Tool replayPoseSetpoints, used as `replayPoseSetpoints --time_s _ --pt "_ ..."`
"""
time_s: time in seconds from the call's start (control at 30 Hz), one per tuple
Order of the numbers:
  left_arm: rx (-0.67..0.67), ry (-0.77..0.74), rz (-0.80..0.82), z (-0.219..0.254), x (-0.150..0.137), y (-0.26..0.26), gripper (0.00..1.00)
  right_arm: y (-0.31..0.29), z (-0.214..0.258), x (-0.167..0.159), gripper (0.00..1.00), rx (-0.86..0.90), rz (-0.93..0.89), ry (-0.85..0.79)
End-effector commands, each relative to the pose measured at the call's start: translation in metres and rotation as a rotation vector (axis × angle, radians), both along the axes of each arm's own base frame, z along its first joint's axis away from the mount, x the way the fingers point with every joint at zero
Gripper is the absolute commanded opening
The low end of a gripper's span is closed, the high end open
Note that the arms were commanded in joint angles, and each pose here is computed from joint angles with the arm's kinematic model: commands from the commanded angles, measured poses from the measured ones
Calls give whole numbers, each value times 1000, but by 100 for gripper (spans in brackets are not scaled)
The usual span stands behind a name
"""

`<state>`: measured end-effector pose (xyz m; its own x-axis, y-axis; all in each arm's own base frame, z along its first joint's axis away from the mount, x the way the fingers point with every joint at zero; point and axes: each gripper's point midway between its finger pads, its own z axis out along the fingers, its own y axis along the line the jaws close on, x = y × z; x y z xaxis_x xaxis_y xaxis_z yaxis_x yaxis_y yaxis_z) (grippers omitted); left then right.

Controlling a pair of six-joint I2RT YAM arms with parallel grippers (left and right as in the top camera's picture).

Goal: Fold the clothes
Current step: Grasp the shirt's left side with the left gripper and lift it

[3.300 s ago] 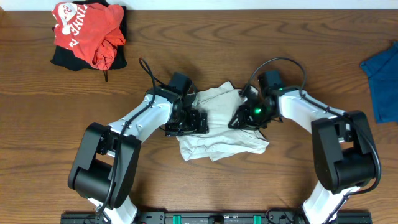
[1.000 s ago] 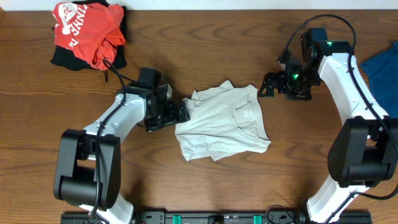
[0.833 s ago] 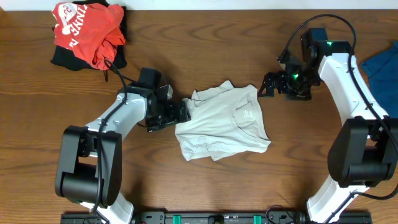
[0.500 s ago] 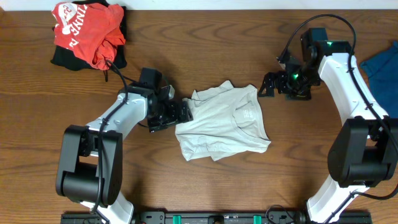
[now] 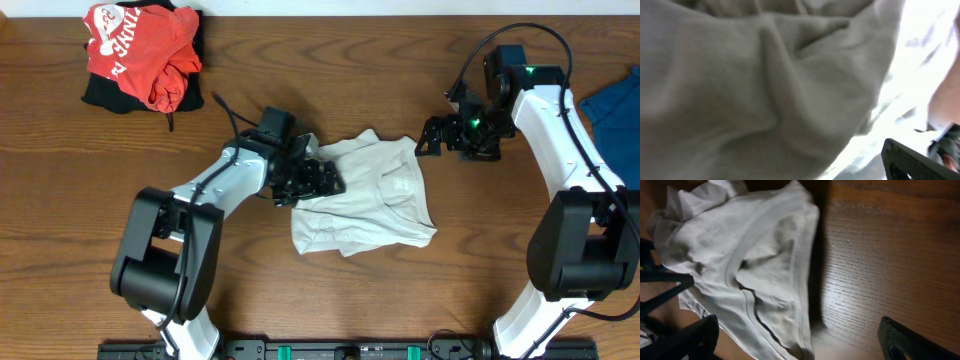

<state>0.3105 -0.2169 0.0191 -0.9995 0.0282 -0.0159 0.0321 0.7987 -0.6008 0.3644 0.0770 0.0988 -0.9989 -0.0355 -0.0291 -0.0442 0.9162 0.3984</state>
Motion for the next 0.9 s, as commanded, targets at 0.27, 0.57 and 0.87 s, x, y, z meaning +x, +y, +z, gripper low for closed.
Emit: replayPoseSetpoints --time_s 0.27,0.57,0.87 --pt "76 176 -3 -63 -36 5 72 -4 2 3 99 -4 18 -15" --pt "71 164 -2 -63 -34 4 8 -4 2 2 99 -4 24 -16" --pt "35 66 4 -50 -4 -4 6 -9 0 1 99 -31 21 -9"
